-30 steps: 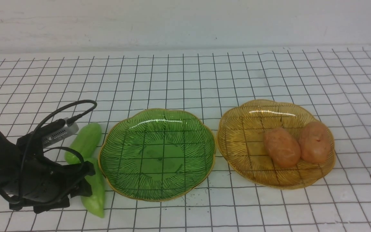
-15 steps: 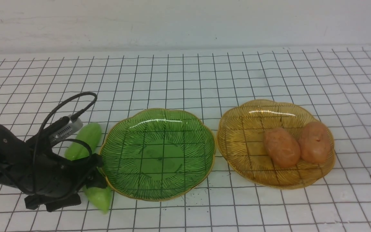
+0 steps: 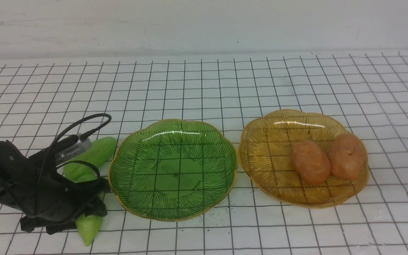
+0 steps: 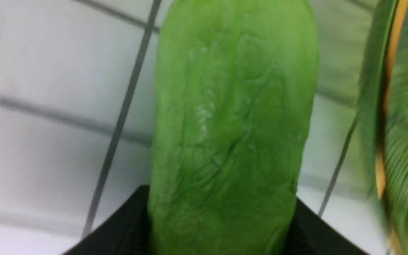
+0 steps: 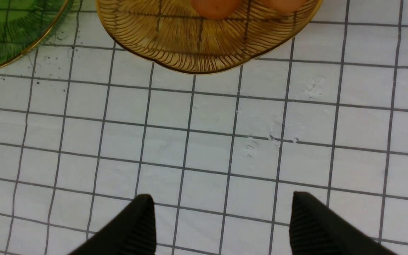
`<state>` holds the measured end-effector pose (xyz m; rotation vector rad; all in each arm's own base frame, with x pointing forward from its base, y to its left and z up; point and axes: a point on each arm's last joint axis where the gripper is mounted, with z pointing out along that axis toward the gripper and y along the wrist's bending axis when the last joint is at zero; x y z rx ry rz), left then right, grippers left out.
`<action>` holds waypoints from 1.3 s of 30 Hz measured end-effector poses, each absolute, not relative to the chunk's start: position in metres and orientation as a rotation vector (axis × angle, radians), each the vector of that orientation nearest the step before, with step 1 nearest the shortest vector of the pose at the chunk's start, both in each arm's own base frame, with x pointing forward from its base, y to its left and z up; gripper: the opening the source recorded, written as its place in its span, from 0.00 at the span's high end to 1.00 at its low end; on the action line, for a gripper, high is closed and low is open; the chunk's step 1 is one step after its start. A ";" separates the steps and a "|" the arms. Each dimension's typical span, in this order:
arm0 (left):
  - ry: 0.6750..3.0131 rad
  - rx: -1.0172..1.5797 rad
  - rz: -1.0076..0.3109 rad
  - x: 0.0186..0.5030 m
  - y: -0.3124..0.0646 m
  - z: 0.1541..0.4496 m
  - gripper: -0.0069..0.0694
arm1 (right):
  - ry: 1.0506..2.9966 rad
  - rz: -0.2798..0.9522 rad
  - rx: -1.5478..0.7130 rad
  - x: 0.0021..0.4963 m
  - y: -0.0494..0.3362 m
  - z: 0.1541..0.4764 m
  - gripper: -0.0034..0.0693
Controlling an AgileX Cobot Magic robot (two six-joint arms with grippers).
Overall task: Put different types of vegetables on the plate.
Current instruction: 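Put the green cucumber next to the left plate into that plate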
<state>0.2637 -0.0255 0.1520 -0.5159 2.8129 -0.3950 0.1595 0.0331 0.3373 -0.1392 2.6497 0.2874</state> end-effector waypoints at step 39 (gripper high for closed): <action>2.755 0.307 -0.243 0.383 -0.151 0.255 0.10 | 2.649 0.289 -0.145 0.159 0.033 0.337 0.32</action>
